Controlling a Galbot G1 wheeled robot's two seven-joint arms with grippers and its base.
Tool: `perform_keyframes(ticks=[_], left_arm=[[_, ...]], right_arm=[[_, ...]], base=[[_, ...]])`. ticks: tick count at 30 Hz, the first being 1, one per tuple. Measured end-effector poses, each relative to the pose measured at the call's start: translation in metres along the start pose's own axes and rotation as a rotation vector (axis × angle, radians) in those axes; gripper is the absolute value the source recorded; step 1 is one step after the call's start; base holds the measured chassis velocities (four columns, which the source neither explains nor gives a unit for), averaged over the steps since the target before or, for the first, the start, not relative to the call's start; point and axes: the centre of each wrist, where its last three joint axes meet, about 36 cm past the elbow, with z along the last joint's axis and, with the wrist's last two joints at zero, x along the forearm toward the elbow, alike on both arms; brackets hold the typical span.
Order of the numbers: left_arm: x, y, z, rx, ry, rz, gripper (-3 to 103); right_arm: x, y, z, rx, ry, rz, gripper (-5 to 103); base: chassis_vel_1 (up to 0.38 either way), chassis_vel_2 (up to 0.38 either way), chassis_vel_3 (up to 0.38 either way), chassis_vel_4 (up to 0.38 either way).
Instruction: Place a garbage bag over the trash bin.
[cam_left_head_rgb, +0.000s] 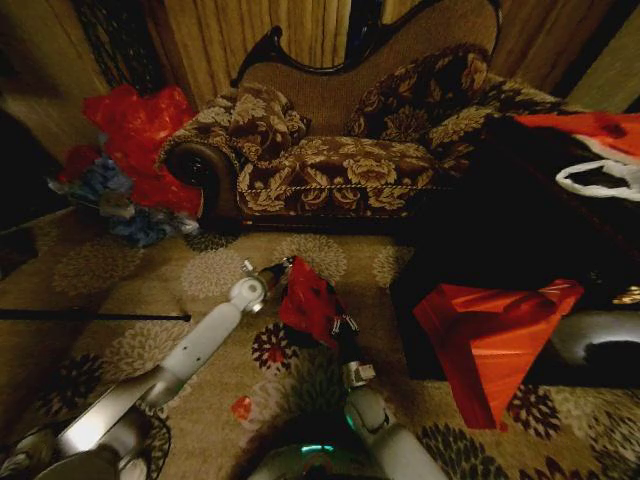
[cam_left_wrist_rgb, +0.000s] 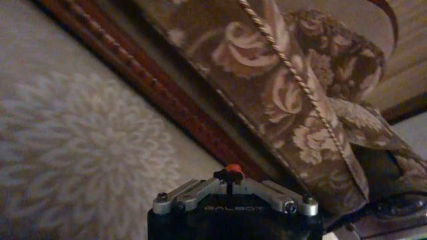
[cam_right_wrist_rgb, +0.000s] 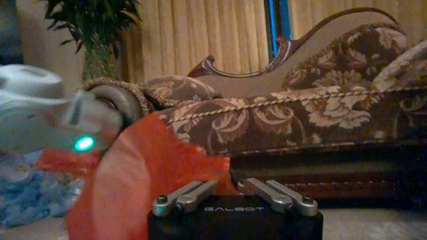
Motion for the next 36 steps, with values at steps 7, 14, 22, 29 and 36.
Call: perform_keyframes(ticks=[7,14,22,29,36], left_arm=[[-0.003,0.007,-0.005,-0.081,0.010,-0.001,0],[0.010,0.019,-0.006,-0.118,0.021,-0.013,-2],[0.070,0.033,-0.020,-0.160,0.039,-0.030,30],[0.125,0.032,-0.025,-0.124,0.047,-0.030,57],[0.178,-0.011,-0.029,-0.119,0.097,-0.015,79]], right_arm=[[0.008,0.006,-0.014,-0.010,0.020,0.029,17],[0.018,-0.009,-0.031,-0.028,0.003,-0.020,38],[0.005,-0.030,-0.064,-0.073,-0.049,-0.020,71],[-0.029,-0.045,-0.103,-0.112,-0.050,-0.037,93],[-0.065,-0.080,-0.123,-0.145,0.083,-0.034,100]], base=[[0.000,0.000,0.000,0.000],[0.000,0.000,0.000,0.000],[0.000,0.000,0.000,0.000],[0.000,0.000,0.000,0.000],[0.000,0.000,0.000,0.000]])
